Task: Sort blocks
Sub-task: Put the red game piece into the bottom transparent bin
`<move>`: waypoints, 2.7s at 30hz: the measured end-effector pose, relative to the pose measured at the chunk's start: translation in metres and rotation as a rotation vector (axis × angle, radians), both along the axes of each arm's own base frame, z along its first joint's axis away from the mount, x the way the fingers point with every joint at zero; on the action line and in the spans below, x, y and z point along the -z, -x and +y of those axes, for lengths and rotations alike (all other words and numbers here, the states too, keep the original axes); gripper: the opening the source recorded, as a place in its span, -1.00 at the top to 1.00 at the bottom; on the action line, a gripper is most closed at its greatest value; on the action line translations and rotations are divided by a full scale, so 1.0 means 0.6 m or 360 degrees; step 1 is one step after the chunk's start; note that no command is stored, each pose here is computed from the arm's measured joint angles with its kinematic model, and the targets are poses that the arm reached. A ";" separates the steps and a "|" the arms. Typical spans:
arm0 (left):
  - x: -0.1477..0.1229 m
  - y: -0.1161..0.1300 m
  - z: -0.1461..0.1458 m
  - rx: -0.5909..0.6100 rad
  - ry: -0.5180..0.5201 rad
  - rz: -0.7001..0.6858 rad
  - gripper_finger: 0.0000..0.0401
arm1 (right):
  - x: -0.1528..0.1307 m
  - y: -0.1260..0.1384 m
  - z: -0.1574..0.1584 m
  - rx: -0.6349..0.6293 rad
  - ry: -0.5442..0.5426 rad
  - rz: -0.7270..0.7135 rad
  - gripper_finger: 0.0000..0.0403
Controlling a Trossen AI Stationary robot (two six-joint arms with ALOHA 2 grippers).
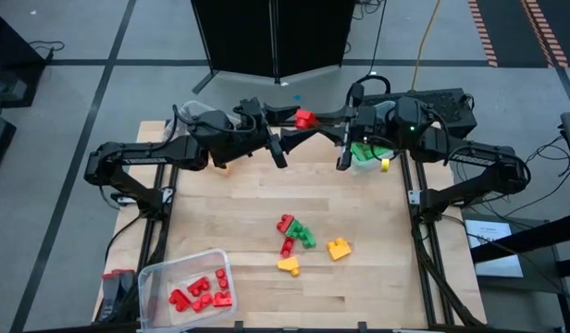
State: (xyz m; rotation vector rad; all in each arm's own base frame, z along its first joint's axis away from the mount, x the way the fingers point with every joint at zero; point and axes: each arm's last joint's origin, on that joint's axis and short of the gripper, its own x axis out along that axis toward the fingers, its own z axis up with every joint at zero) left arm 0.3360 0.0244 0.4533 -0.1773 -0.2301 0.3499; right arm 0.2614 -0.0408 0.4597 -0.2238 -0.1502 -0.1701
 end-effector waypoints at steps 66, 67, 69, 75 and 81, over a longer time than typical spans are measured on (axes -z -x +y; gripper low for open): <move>0.004 -0.001 0.002 -0.0055 0.0009 0.0038 0.47 | 0.032 0.017 0.001 0.0056 -0.0001 0.0403 0.03; 0.003 0.002 0.002 -0.0055 0.0009 0.0045 0.47 | 0.034 0.022 0.002 0.0055 -0.0005 0.0436 0.03; 0.002 0.008 0.002 -0.0057 0.0011 0.0075 0.47 | 0.037 0.034 0.004 0.0054 -0.0018 0.0514 0.04; -0.002 0.046 -0.009 -0.0026 0.0093 0.0252 0.47 | 0.046 0.070 0.009 0.0055 -0.0063 0.0704 0.04; 0.015 0.113 -0.060 0.0292 0.0448 0.0636 0.47 | 0.048 0.098 0.014 0.0059 -0.0138 0.0791 0.04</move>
